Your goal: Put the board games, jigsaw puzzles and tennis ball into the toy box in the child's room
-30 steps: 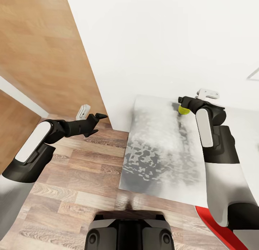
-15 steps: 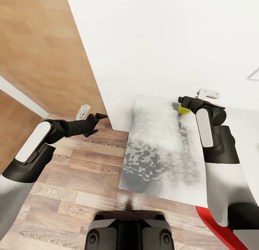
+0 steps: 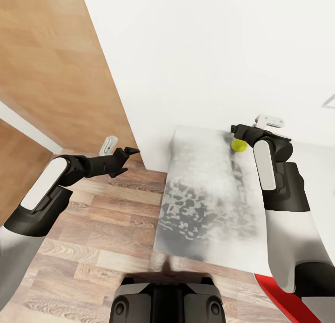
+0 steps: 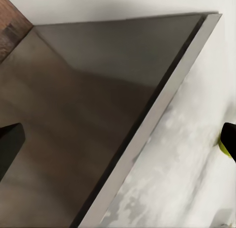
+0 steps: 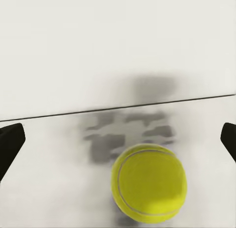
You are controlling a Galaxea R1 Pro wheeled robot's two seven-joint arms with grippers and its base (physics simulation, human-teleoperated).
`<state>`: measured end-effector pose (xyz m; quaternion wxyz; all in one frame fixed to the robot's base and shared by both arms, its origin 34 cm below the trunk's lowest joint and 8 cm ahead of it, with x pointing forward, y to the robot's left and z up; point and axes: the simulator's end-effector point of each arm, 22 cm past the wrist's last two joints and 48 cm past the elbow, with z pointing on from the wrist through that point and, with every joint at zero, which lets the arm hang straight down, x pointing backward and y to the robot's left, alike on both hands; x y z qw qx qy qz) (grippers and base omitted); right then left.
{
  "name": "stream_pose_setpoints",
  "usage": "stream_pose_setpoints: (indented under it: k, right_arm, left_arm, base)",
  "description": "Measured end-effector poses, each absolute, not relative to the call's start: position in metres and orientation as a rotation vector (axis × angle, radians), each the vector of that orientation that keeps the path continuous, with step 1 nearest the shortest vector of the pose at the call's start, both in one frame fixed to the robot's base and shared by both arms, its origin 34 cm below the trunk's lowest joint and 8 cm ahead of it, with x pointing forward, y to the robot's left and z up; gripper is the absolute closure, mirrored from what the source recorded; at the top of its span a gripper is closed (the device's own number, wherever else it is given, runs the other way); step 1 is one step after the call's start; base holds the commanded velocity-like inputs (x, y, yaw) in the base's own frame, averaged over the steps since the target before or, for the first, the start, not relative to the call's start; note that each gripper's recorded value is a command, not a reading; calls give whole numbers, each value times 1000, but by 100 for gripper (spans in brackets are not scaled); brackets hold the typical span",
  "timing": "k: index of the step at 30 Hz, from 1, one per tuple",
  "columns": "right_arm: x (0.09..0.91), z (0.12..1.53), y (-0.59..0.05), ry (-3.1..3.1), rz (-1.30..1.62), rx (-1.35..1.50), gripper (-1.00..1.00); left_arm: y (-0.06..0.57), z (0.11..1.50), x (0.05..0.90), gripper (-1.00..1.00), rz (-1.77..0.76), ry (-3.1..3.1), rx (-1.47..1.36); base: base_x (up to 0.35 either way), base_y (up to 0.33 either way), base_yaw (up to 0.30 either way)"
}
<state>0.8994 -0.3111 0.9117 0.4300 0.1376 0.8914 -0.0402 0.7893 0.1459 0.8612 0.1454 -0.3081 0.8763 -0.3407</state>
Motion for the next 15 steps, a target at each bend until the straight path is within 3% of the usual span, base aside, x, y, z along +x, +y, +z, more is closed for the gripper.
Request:
stream_pose_setpoints:
  k: [15]
  right_arm:
    - [899,912,-311,2224,-101,343,-100]
  left_arm:
    - [128,852,774,-100,-978,2582,-830]
  base:
    - [21,0,0]
